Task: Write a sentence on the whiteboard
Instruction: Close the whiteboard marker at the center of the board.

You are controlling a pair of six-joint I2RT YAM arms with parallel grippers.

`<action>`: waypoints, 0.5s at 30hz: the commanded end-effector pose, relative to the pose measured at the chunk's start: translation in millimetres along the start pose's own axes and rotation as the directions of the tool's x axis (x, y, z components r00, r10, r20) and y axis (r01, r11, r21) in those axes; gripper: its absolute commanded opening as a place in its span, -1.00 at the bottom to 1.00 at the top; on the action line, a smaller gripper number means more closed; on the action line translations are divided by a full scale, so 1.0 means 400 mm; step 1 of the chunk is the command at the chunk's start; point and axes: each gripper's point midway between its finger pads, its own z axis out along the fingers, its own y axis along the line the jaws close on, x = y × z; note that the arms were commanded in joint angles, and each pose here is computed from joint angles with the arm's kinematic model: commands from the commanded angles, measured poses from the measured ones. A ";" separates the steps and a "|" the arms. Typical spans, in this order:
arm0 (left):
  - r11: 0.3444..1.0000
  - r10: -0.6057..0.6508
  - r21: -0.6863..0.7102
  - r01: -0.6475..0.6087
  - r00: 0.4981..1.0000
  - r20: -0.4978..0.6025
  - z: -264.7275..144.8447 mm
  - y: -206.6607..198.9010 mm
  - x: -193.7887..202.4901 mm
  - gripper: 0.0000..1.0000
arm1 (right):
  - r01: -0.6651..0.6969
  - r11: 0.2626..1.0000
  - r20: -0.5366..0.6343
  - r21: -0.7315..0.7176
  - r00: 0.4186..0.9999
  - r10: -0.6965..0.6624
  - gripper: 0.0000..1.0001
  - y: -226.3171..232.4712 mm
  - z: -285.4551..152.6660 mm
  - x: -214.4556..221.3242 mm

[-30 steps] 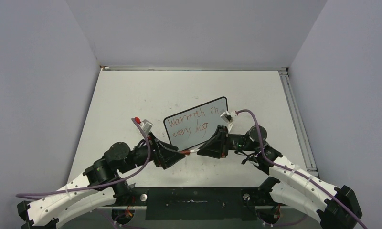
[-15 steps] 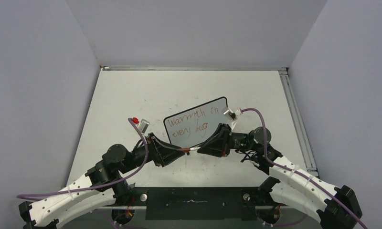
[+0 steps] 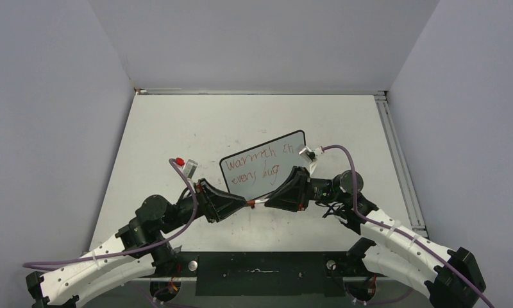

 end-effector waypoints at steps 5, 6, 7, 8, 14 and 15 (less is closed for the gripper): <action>0.996 -0.009 0.087 0.007 1.000 0.020 0.001 -0.053 -0.021 -0.73 | 0.064 0.997 0.025 -0.045 0.998 -0.063 -0.89 0.030 0.001 -0.022; 0.996 -0.011 0.089 0.010 1.000 0.013 0.002 -0.053 -0.017 -0.88 | 0.066 0.997 0.026 -0.044 0.998 -0.065 -0.89 0.030 0.001 -0.023; 0.996 -0.013 0.093 0.012 1.000 0.009 0.003 -0.053 -0.014 -1.00 | 0.068 0.997 0.027 -0.045 0.997 -0.067 -0.89 0.031 0.002 -0.024; 0.995 -0.015 0.102 0.014 1.000 0.004 0.003 -0.055 -0.011 -1.00 | 0.069 0.997 0.027 -0.047 0.997 -0.067 -0.89 0.032 0.002 -0.023; 0.989 -0.016 0.147 0.018 1.000 -0.013 0.010 -0.068 0.000 -1.00 | 0.076 0.995 0.031 -0.063 0.997 -0.075 -0.89 0.042 0.011 -0.022; 0.989 -0.014 0.144 0.017 1.000 -0.022 0.013 -0.065 0.004 -1.00 | 0.078 0.995 0.032 -0.069 0.997 -0.076 -0.89 0.046 0.014 -0.022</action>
